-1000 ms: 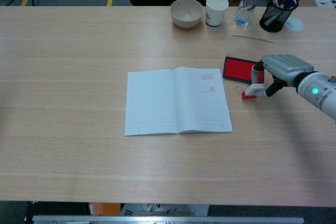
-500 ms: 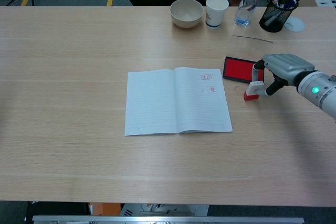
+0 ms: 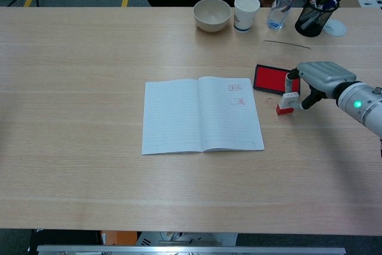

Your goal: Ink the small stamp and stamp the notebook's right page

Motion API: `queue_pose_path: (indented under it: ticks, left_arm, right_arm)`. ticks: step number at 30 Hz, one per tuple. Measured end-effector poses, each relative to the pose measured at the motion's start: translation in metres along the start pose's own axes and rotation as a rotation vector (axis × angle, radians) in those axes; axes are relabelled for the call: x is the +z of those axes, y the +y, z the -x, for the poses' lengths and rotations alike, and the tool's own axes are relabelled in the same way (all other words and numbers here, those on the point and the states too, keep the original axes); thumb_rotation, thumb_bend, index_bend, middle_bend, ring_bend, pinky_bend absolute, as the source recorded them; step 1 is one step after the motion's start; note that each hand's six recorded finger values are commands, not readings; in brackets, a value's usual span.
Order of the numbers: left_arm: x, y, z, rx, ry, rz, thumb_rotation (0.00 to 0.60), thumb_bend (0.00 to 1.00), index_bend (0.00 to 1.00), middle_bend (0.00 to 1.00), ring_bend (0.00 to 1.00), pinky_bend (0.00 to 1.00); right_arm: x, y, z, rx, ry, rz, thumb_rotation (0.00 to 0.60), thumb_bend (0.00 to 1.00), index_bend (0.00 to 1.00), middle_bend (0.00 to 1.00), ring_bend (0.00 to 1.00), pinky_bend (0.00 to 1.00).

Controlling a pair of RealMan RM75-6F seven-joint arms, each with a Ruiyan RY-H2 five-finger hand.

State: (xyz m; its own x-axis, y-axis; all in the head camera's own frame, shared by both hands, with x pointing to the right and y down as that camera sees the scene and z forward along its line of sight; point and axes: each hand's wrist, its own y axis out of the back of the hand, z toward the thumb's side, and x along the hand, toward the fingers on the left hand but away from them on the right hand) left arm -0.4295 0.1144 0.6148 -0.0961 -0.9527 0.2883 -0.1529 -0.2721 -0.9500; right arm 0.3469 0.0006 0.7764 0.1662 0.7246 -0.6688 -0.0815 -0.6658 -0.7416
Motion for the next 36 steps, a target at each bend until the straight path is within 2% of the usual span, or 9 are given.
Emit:
queue_pose_path:
  ticks: [27, 36]
  left_arm:
    - [-0.0001, -0.0013, 0.0007, -0.005, -0.001, 0.0, 0.6, 0.26, 0.13, 0.13, 0.11, 0.08]
    - [0.0013, -0.001, -0.0003, -0.004, -0.005, 0.0, 0.6, 0.26, 0.13, 0.13, 0.11, 0.08]
  right_arm:
    - [-0.0009, -0.0052, -0.0026, -0.032, 0.019, -0.005, 0.6, 0.28, 0.51, 0.32, 0.19, 0.22]
    - [-0.0022, -0.0036, -0.0045, -0.031, 0.021, -0.007, 0.6, 0.27, 0.47, 0.31, 0.16, 0.21]
